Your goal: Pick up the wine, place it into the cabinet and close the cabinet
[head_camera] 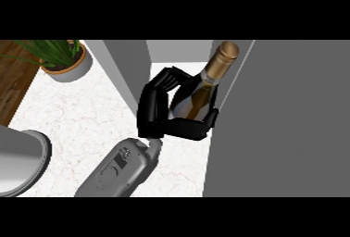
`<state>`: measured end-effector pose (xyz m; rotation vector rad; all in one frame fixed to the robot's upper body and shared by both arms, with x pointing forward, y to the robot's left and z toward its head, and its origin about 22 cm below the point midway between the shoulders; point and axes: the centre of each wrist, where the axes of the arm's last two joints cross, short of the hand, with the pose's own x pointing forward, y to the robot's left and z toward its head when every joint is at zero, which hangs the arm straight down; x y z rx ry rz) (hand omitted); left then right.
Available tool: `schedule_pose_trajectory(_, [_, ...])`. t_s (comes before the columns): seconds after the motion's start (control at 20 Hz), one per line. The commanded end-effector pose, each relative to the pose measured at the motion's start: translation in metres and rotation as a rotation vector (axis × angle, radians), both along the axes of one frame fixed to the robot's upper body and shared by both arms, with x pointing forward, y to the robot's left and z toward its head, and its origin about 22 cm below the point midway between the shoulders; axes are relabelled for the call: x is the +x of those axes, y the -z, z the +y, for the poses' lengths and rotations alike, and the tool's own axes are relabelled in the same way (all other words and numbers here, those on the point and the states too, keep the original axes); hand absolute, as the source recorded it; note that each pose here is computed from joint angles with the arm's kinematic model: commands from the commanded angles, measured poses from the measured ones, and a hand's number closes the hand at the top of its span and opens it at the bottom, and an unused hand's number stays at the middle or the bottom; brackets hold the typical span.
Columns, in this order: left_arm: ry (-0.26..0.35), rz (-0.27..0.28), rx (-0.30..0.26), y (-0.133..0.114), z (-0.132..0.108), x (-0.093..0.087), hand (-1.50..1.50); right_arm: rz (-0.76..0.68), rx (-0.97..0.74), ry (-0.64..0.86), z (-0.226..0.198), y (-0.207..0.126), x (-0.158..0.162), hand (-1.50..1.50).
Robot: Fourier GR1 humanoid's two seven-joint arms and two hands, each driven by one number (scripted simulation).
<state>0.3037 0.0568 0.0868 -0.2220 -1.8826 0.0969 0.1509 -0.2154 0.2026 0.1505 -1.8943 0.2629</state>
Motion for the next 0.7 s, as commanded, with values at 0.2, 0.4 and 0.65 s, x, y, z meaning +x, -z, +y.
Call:
schedule_pose_trajectory(0.2, [-0.043,-0.008,0.119,0.022,-0.001,0.011,1.50,-0.051,0.031,-0.012,-0.011,-0.012,-0.023,-1.50])
schedule_pose_trajectory(0.4, [-0.070,-0.038,0.135,0.030,0.005,0.024,1.50,-0.039,0.013,-0.030,-0.012,-0.002,-0.024,-1.50])
schedule_pose_trajectory(0.65, [-0.121,-0.053,0.141,0.058,0.012,0.018,1.50,-0.041,0.054,-0.039,0.008,-0.003,-0.016,-1.50])
